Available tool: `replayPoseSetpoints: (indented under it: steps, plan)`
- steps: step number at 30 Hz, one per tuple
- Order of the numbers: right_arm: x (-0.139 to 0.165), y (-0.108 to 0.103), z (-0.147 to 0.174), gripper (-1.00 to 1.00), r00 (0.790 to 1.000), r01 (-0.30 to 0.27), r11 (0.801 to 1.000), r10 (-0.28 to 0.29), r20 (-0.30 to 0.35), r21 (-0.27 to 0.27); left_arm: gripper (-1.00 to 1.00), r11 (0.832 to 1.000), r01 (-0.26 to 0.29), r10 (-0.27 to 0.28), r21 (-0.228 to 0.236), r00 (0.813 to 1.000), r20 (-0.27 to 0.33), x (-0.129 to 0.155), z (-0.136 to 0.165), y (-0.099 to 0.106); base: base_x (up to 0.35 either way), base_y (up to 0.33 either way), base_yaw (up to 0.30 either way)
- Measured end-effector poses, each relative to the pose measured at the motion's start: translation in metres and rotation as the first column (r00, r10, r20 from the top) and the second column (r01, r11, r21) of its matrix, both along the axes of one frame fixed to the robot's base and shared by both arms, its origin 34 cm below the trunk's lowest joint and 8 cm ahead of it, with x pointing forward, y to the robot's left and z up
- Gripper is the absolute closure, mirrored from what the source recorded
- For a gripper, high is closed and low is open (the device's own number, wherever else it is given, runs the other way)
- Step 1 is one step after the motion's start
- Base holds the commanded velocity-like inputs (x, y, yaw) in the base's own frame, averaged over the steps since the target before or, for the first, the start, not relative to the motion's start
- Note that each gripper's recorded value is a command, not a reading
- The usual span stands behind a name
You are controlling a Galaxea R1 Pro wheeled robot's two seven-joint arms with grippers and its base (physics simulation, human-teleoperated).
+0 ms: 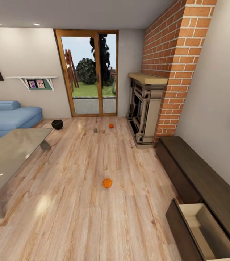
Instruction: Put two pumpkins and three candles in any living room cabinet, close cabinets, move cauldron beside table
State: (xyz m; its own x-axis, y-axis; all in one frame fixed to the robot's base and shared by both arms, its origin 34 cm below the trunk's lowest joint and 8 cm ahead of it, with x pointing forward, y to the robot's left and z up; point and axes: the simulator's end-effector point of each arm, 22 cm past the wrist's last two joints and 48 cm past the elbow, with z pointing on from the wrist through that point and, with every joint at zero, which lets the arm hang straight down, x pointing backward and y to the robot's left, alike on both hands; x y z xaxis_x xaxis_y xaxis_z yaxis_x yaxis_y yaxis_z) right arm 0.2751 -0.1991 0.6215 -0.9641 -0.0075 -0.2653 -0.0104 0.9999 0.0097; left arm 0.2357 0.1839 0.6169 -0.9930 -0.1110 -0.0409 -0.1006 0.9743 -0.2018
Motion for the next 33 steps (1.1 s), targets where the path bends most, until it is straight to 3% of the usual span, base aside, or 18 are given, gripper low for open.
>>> replayPoseSetpoints:
  steps: [33]
  plan:
    - [-0.003, 0.0, 0.0, -1.0, 1.0, 0.001, 1.0, -0.001, -0.003, -0.001, -1.0, 1.0, 0.0, 0.001, 0.019, 1.0, -0.029, -0.021, -0.002, 0.014, 0.0, 0.0, 0.057]
